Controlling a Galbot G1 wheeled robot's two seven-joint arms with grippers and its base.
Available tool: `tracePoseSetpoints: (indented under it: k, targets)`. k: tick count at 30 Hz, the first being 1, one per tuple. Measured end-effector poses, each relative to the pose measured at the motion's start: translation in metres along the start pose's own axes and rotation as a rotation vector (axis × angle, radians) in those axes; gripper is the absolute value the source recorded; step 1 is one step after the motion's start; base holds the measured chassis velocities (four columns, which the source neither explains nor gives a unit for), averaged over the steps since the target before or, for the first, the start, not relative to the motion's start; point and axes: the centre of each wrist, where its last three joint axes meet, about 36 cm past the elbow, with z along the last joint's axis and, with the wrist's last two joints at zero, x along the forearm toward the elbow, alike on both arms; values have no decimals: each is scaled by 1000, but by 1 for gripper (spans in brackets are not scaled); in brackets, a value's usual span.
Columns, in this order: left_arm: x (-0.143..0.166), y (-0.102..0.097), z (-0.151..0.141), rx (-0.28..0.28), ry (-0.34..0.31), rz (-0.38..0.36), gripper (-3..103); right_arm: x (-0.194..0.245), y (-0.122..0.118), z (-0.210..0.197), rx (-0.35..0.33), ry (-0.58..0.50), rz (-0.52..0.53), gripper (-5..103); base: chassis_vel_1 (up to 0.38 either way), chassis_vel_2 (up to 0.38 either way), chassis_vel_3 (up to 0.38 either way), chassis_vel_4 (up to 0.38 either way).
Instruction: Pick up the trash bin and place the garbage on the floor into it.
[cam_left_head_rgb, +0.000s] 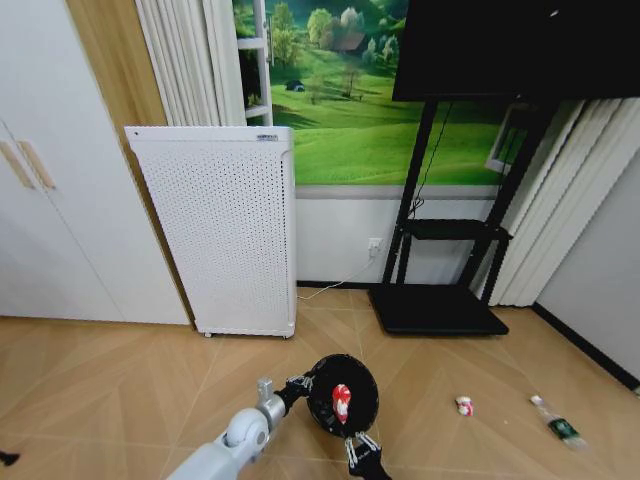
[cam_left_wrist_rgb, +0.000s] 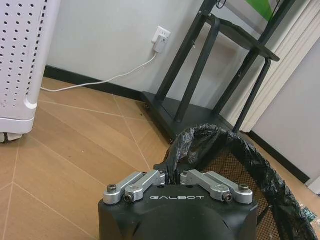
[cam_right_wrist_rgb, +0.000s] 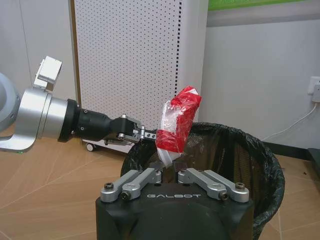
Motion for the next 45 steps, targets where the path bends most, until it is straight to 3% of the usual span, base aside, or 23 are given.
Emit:
tracePoseSetpoints:
  k: [4,5,8,9,12,16,17,18,20,24,26,28,35,45]
  targets:
    - [3,-1,0,1,-3,0,7,1,3,0,-20,0,-9,10,0,0,0,0]
    - [5,-1,1,2,-5,2,7,2,4,-2,-31,-1,-15,20,0,0,0,0]
    - [9,-3,3,8,-2,6,7,3,5,-2,-36,1,-13,37,0,0,0,0]
    - [9,-3,3,8,-2,6,7,3,5,-2,-36,1,-13,37,0,0,0,0]
    - [14,0,3,8,-10,-6,7,3,4,-5,-36,-6,26,53,0,0,0,0]
    - [20,5,-2,9,-29,-28,7,3,1,-9,-39,-19,56,58,0,0,0,0]
    - [31,15,-11,7,-53,-81,7,3,-3,-13,-37,-35,80,70,0,0,0,0]
    - [39,20,-16,1,-69,-110,7,3,-5,-16,-37,-43,91,70,0,0,0,0]
    - [60,28,-27,-11,-102,-160,7,3,-12,-21,-37,-54,113,82,0,0,0,0]
    - [80,28,-42,-47,-138,-177,7,6,-18,-27,-37,-51,153,91,0,0,0,0]
    - [93,23,-62,-92,-172,-163,7,17,-22,-31,-38,-51,225,99,0,0,0,0]
    - [99,20,-66,-96,-183,-162,7,17,-24,-33,-37,-58,241,100,0,0,0,0]
    - [157,15,-68,-60,-244,-258,7,5,-38,-48,-51,-111,299,100,-24,-29,29,35]
    - [182,20,-69,-42,-287,-321,7,-2,-48,-48,-88,-125,375,100,-173,-166,165,161]
